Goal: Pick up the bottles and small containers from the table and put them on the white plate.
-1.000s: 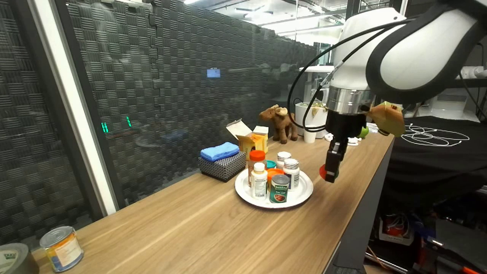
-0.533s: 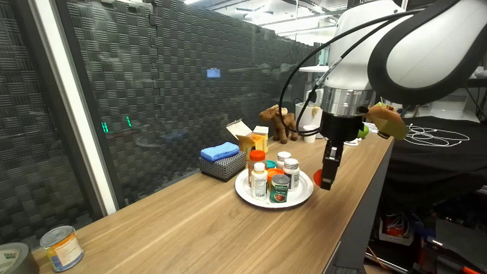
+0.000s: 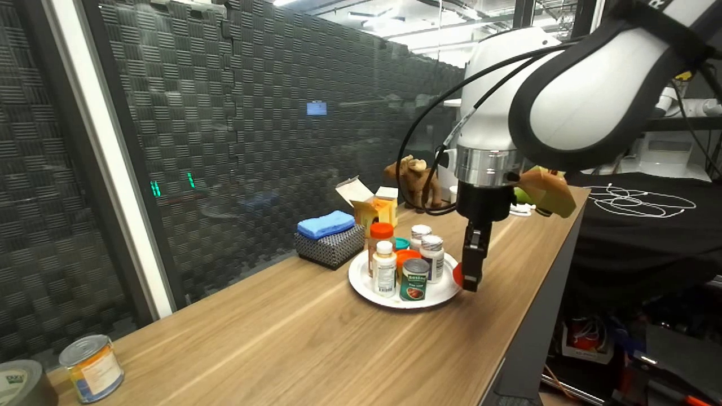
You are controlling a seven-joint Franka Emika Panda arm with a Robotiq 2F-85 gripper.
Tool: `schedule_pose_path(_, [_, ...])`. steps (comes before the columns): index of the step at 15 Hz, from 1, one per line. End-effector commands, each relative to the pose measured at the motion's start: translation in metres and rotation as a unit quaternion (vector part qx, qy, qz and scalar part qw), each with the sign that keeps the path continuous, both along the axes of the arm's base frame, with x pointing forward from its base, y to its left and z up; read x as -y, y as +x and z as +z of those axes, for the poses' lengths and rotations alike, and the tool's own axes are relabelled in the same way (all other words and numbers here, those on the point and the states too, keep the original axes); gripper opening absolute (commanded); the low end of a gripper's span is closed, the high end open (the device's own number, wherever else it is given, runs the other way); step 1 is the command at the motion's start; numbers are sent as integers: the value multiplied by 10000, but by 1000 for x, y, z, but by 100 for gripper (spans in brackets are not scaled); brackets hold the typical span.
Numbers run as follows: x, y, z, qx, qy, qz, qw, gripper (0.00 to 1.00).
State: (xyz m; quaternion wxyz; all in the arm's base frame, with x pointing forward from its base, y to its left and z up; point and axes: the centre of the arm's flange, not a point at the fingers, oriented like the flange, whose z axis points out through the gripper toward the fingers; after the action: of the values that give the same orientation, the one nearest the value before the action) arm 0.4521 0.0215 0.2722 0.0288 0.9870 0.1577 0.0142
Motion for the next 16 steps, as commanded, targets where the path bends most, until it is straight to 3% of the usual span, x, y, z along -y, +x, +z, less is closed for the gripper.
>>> schedule_pose_path(1, [-3,26,6,-109,102,-65,9999,26])
schedule_pose_path(9, [-5,42,-4,-461,84,-107,9988,26])
schedule_pose_path(16, [-5,56,-6,-56,67,-462,9989,26])
